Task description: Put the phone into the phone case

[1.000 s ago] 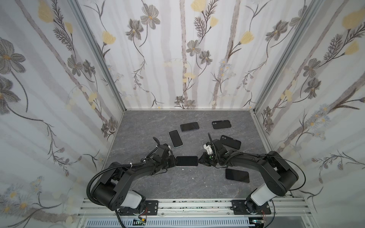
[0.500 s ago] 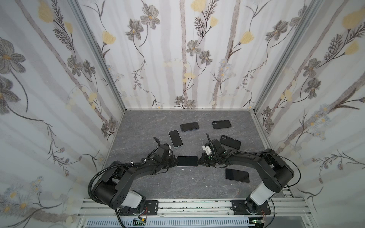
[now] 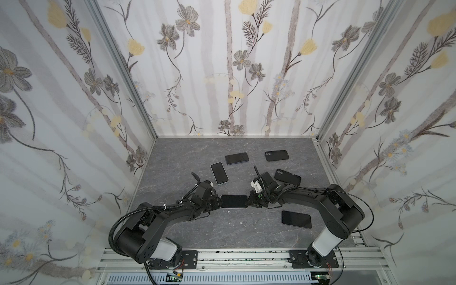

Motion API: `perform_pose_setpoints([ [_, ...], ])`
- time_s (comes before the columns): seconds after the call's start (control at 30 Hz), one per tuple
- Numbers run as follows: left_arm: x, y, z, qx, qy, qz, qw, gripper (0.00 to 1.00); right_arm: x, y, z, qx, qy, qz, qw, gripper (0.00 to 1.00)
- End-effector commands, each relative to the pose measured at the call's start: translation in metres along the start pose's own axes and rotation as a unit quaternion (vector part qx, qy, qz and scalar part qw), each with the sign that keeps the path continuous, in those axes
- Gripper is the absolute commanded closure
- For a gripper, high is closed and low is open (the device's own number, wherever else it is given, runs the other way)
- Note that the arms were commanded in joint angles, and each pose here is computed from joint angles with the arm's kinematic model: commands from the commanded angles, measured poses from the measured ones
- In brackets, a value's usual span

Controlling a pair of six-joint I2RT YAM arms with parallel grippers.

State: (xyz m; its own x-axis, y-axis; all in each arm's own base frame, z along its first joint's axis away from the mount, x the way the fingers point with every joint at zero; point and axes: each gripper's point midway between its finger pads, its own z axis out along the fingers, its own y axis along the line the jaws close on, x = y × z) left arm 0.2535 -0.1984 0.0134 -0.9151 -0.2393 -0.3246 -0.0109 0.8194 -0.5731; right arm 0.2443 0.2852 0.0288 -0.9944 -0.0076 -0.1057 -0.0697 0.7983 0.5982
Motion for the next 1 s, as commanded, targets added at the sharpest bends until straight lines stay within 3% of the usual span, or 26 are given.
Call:
perform_pose_setpoints([
  [0.0, 0.042, 0.041, -0.003, -0.08, 0.07, -0.027, 0.994, 0.77, 0.003, -0.009, -0.003, 0.035, 0.003, -0.019, 0.999, 0.83],
  [0.3, 0.042, 0.041, -0.003, -0.078, 0.071, -0.027, 0.994, 0.77, 0.01, -0.014, 0.001, 0.053, 0.013, -0.027, 0.998, 0.86],
  [0.97, 0.04, 0.04, -0.005, -0.079, 0.067, -0.028, 0.994, 0.77, 0.035, -0.058, 0.016, 0.171, 0.054, -0.046, 0.983, 0.89],
])
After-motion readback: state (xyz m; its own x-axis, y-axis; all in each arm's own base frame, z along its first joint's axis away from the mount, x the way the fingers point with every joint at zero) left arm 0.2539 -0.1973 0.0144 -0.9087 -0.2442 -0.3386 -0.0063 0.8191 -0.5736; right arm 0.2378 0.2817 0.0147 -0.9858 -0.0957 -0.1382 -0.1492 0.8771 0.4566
